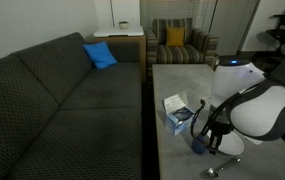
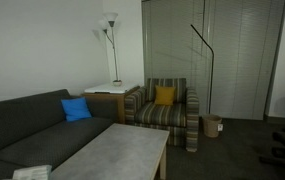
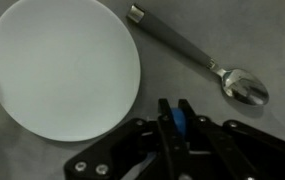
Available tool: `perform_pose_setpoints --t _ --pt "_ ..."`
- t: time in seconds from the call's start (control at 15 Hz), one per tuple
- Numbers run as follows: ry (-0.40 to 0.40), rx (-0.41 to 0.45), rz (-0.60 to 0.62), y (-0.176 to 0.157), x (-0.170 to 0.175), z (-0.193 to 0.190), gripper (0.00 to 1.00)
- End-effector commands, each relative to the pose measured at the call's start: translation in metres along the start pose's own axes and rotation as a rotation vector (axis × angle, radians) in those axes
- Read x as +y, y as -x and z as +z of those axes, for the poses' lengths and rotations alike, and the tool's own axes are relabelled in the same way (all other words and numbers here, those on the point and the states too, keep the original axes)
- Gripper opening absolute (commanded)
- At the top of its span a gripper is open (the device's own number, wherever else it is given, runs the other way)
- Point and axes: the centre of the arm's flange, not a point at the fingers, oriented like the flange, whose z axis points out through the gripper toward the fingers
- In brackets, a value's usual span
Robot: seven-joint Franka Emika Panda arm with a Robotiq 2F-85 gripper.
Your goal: Put the mug on the table
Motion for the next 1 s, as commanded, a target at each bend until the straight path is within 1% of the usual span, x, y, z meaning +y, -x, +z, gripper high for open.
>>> perform_pose_setpoints --t 0.0,0.47,0.93 --pt "0.002 -0.001 -0.004 -0.001 0.011 0.004 0.03" --pt "-0.004 -0.002 0.004 -0.005 0.021 0.006 0.03" --pt "-0.004 -0.044 0.000 -0.012 0.029 0.009 0.03"
